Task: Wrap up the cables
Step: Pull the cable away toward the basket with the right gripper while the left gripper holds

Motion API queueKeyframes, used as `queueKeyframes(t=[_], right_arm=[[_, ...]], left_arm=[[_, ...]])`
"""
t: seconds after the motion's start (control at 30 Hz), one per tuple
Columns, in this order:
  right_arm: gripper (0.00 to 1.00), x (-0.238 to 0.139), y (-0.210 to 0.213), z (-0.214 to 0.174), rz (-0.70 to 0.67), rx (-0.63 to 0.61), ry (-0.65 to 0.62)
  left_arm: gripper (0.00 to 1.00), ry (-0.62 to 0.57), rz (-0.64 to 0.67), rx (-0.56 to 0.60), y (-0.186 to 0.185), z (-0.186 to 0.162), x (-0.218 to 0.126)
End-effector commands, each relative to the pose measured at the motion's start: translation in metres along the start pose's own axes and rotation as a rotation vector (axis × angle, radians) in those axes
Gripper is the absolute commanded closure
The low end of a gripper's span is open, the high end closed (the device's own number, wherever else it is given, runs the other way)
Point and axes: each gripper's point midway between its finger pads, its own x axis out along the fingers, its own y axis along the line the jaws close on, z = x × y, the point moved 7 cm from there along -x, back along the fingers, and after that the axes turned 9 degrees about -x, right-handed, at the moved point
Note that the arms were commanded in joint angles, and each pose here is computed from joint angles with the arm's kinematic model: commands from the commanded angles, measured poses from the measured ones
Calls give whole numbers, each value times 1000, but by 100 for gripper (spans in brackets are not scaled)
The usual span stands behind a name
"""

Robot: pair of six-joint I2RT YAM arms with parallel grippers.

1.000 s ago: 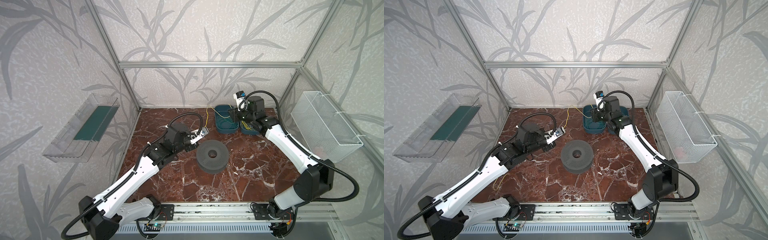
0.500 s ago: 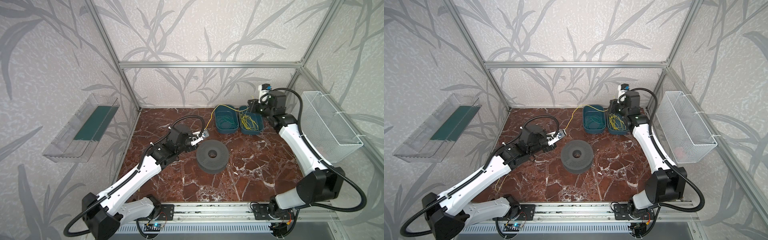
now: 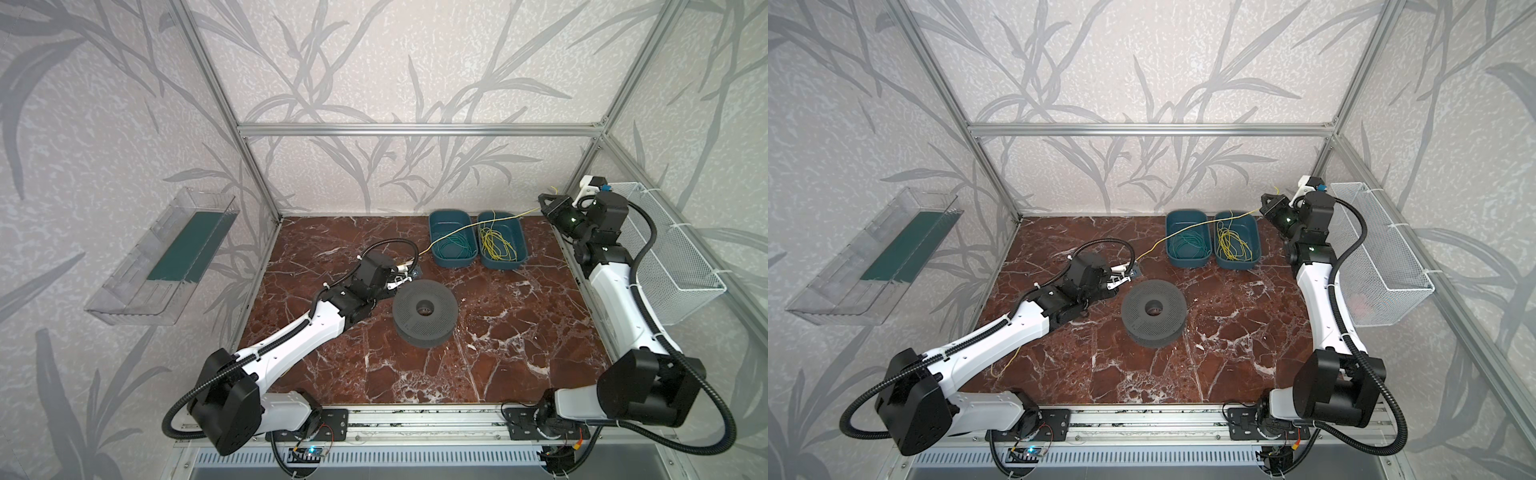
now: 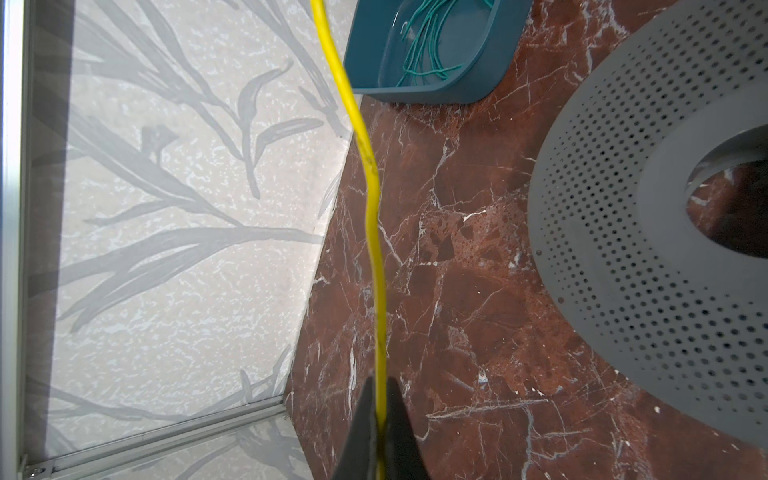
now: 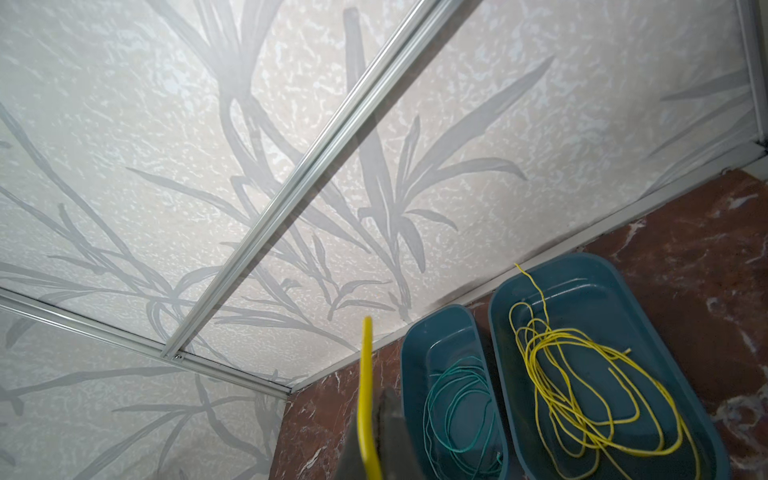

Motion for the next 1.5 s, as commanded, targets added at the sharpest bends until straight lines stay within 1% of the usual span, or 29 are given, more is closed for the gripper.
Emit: queueKeyframes(t=[0.0,0.27,0.5,0.57,0.63,0.73,0.83,0.9,0.93,0.97,1.0,1.07,1.1,1.2,1.23,1.33,1.37,1.4,1.47], right_arm=[[100,-18,14,40,40,0,-188],[100,-25,-7,45,12,73,-233],[100,-31,-18,48,-5,96,-252],[100,-28,-17,47,12,103,-238],[100,-21,-14,43,63,113,-190],[100,-8,-10,27,94,120,-121],[100,-3,3,11,112,74,-88],[100,-3,11,4,104,38,-73],[100,-4,14,2,103,23,-69],[100,-5,15,0,96,13,-64],[100,-5,16,-2,92,7,-60],[100,-6,20,-6,89,-14,-49],[100,-6,20,-8,78,-21,-44],[100,-7,18,-14,54,-31,-39],[100,-7,17,-15,46,-32,-40],[100,-6,11,-16,9,-42,-52],[100,-6,11,-14,6,-51,-69],[100,-7,11,-12,-5,-61,-77],[100,-6,13,-8,-8,-73,-81]], left_arm=[[100,165,22,90,-9,-36,7],[100,199,7,120,-20,-49,9],[100,205,-5,129,-24,-53,8],[100,201,-6,121,-23,-52,5],[100,186,-9,119,-23,-46,-1],[100,168,7,103,-19,-40,-4],[100,185,35,76,-19,-40,2],[87,194,26,52,-19,-39,4],[78,186,16,41,-19,-38,3],[65,181,1,37,-20,-36,1],[56,181,-6,30,-21,-36,1],[44,165,-13,-8,-20,-32,-3],[39,154,-16,-31,-19,-30,-5],[34,84,-53,-128,-14,-21,-19],[29,43,-68,-164,-12,-17,-27],[5,-90,-143,-280,-6,-5,-57],[1,-129,-164,-322,-6,-3,-67],[1,-157,-197,-355,-7,-3,-77],[1,-175,-242,-392,-9,-4,-93]])
